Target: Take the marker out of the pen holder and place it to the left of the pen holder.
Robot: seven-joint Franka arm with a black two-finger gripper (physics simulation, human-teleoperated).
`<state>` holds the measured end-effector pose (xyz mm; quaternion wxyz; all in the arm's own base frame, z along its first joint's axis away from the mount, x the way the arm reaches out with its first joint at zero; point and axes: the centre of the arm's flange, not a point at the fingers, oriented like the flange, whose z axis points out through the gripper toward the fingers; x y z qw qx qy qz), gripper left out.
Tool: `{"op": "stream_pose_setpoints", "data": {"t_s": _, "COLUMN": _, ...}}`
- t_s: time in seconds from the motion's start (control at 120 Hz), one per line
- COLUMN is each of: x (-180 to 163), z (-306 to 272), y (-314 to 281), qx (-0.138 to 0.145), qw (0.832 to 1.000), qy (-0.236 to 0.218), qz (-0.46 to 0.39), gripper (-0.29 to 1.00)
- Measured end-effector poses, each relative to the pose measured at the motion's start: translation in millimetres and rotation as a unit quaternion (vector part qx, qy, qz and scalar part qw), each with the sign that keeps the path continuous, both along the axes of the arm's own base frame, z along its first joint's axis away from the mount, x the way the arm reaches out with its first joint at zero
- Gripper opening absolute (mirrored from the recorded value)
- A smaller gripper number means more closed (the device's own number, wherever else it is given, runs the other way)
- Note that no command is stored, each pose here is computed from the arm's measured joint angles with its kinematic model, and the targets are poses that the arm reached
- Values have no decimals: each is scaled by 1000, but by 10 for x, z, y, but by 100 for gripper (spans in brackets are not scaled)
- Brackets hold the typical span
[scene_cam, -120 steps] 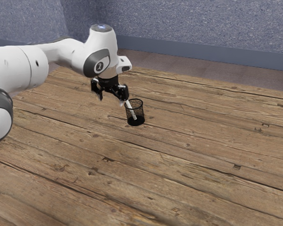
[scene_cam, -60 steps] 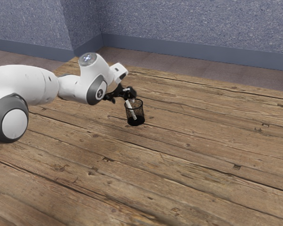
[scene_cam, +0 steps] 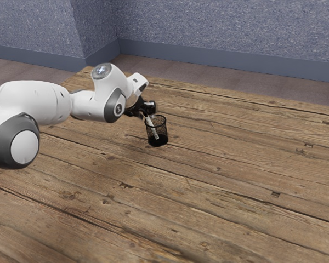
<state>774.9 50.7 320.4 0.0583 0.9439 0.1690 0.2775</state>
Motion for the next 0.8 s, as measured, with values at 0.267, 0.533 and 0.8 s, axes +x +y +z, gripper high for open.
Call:
{"op": "stream_pose_setpoints", "data": {"t_s": 0.267, "x": 3, "z": -40, "y": -7, "qx": -5, "qw": 1000, "qy": 1, "qz": 1, "gripper": 9}}
{"op": "stream_pose_setpoints", "data": {"t_s": 0.533, "x": 21, "z": 30, "y": -13, "qx": -6, "qw": 1000, "qy": -5, "qz": 1, "gripper": -3}}
{"op": "stream_pose_setpoints", "data": {"t_s": 0.8, "x": 24, "z": 288, "y": -79, "qx": -1, "qw": 1000, "qy": -20, "qz": -2, "gripper": -6}}
